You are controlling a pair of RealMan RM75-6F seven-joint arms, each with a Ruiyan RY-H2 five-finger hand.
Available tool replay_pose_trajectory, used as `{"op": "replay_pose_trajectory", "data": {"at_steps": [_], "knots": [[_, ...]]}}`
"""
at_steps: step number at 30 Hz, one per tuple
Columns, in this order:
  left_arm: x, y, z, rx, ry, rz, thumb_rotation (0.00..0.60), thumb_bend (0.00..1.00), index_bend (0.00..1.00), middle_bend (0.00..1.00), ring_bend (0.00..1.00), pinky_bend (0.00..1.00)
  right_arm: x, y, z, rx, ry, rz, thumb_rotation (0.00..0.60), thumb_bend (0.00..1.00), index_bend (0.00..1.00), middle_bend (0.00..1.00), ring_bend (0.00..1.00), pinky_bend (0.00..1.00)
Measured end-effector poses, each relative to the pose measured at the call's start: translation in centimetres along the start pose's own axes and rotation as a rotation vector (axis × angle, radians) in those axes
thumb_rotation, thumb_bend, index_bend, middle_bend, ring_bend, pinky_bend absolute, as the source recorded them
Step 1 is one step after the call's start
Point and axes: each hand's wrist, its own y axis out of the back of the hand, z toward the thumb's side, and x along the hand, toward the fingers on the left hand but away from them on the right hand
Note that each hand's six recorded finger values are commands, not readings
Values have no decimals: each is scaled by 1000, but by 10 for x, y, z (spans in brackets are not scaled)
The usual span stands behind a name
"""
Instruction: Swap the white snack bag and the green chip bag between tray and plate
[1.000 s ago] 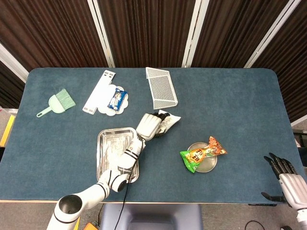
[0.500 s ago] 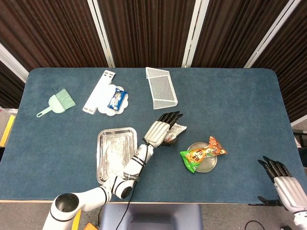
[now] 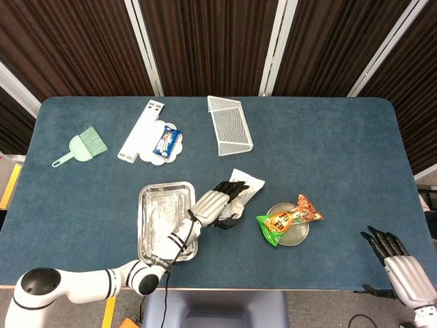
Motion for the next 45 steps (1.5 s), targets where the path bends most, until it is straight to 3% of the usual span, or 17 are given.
{"op": "replay_pose_trajectory", "data": {"at_steps": [5, 11, 16, 22, 28, 35, 45], "knots": [[-45, 24, -14, 26, 13, 20, 600, 360, 0, 0, 0, 30, -19, -1, 18, 19, 58, -4, 600, 133, 0, 0, 0, 0], [-125, 46, -70, 131, 134, 95, 600, 361, 0, 0, 0, 30, -72, 3, 49, 115, 116, -29, 600, 183, 20, 6, 0, 0], [-178, 55, -106, 145, 217, 183, 600, 362, 0, 0, 0, 31, -123, -7, 77, 216, 134, -10, 600, 199, 226, 121, 0, 54], [-211, 67, -138, 138, 260, 193, 600, 364, 0, 0, 0, 30, -178, -40, 115, 257, 135, 45, 600, 228, 431, 219, 58, 164], [-229, 81, -153, 166, 291, 222, 600, 365, 0, 0, 0, 27, -204, -57, 124, 272, 110, 52, 600, 280, 523, 313, 160, 260], [-231, 84, -154, 173, 301, 231, 600, 382, 0, 0, 0, 26, -214, -54, 128, 269, 101, 8, 600, 361, 793, 599, 542, 662], [-229, 91, -152, 187, 311, 244, 600, 385, 0, 0, 0, 25, -198, -27, 144, 215, 142, -25, 600, 370, 831, 633, 590, 708]]}}
